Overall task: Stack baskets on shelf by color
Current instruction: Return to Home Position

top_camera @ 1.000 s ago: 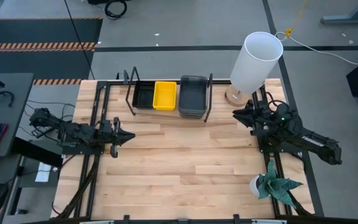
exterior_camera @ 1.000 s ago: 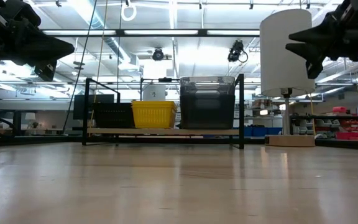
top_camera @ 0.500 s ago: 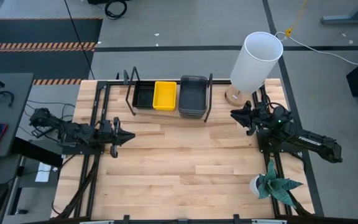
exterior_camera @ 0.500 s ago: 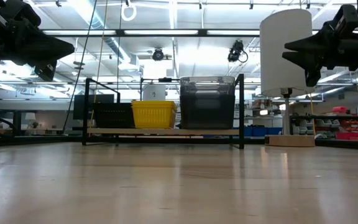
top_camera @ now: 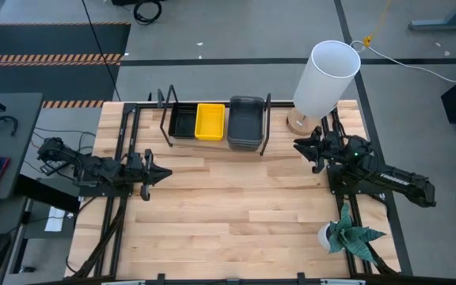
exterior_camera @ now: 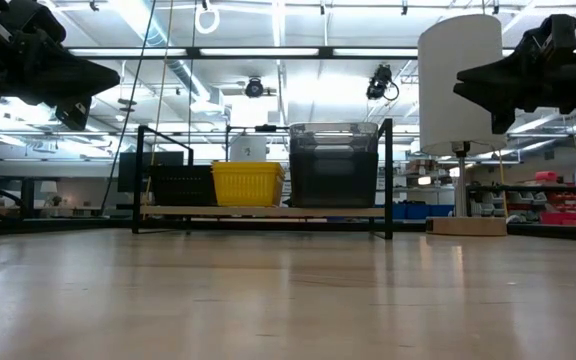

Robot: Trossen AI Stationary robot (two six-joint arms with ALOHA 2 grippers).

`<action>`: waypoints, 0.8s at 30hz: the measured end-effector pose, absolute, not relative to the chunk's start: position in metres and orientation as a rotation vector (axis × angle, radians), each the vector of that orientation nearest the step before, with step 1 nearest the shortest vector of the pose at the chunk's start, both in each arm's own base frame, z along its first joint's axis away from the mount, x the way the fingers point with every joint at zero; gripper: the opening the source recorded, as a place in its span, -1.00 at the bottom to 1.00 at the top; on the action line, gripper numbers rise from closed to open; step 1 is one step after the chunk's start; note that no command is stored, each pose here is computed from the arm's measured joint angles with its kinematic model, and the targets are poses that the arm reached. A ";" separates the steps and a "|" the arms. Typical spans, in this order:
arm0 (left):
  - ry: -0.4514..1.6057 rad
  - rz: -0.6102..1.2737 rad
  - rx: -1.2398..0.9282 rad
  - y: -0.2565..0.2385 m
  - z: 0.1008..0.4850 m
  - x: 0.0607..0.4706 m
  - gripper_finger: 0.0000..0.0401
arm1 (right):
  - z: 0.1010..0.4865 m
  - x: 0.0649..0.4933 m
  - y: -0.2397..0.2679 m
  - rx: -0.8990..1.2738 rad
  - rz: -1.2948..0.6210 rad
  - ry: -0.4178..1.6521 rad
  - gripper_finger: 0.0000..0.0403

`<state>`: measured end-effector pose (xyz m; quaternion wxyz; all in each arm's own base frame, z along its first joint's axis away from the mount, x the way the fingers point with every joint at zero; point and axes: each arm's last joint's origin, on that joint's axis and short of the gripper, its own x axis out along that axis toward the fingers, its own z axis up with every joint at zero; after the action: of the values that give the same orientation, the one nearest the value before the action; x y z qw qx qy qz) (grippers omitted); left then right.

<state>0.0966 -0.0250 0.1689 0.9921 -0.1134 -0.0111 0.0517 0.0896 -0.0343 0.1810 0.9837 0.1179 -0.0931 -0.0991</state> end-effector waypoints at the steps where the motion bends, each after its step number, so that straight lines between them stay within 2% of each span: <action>1: -0.022 0.103 -0.227 -0.025 0.169 0.097 -0.83 | 0.181 0.090 -0.034 0.237 -0.199 -0.188 -0.43; 24: -0.022 0.104 -0.227 -0.025 0.169 0.097 -0.84 | 0.181 0.090 -0.034 0.236 -0.198 -0.188 -0.43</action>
<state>0.0967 -0.0250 0.1688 0.9922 -0.1133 -0.0109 0.0517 0.0895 -0.0343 0.1814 0.9838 0.1172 -0.0935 -0.0986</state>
